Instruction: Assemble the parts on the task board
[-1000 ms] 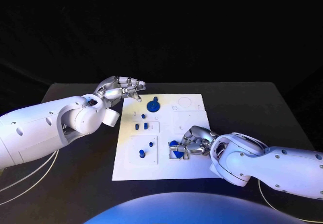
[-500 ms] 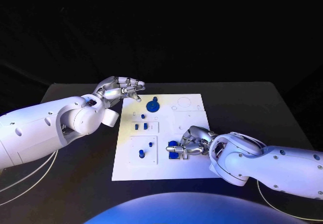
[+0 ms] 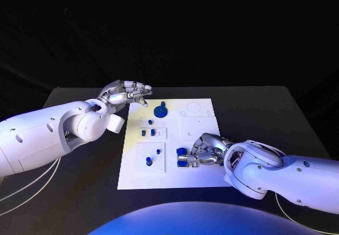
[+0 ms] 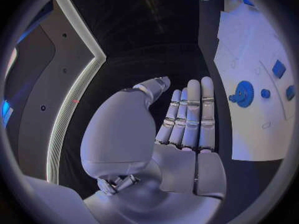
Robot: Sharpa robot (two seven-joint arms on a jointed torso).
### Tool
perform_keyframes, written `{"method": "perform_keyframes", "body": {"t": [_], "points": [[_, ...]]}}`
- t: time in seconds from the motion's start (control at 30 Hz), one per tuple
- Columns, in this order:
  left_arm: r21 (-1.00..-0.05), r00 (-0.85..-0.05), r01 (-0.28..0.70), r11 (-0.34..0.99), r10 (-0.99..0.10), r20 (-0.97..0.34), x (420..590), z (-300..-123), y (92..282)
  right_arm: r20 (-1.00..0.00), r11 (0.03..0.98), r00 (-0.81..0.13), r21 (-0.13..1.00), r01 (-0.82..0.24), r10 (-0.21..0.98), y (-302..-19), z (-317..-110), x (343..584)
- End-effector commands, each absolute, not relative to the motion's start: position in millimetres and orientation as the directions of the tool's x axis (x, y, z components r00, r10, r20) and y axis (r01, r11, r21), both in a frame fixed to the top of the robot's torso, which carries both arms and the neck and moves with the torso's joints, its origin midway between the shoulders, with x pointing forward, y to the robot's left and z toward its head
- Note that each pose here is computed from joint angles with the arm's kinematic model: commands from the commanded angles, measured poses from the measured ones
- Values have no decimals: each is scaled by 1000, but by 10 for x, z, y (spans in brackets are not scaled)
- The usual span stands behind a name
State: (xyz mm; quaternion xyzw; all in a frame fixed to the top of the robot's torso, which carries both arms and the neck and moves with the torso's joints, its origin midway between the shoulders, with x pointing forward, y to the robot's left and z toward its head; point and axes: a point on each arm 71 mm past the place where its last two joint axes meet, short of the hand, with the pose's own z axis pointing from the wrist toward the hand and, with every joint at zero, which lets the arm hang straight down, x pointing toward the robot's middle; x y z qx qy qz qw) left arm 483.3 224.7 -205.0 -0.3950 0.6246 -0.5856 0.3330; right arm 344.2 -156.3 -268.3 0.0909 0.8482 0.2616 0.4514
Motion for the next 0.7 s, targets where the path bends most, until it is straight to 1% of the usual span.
{"method": "perform_keyframes", "body": {"t": [0.03, 0.43, 0.7], "points": [[-995, -479, -100, -3, -876, 51, 4828, -2041, 2230, -724, 838, -574, 534, -115, 383, -1554, -2651, 3404], [-995, -480, -101, -3, -876, 52, 4832, -2044, 2225, -716, 850, -596, 516, -104, 362, -1623, -2687, 3412], [-995, -480, -103, -2, -876, 52, 4831, -2045, 2230, -719, 855, -590, 511, -90, 368, -1634, -2708, 3445]]}}
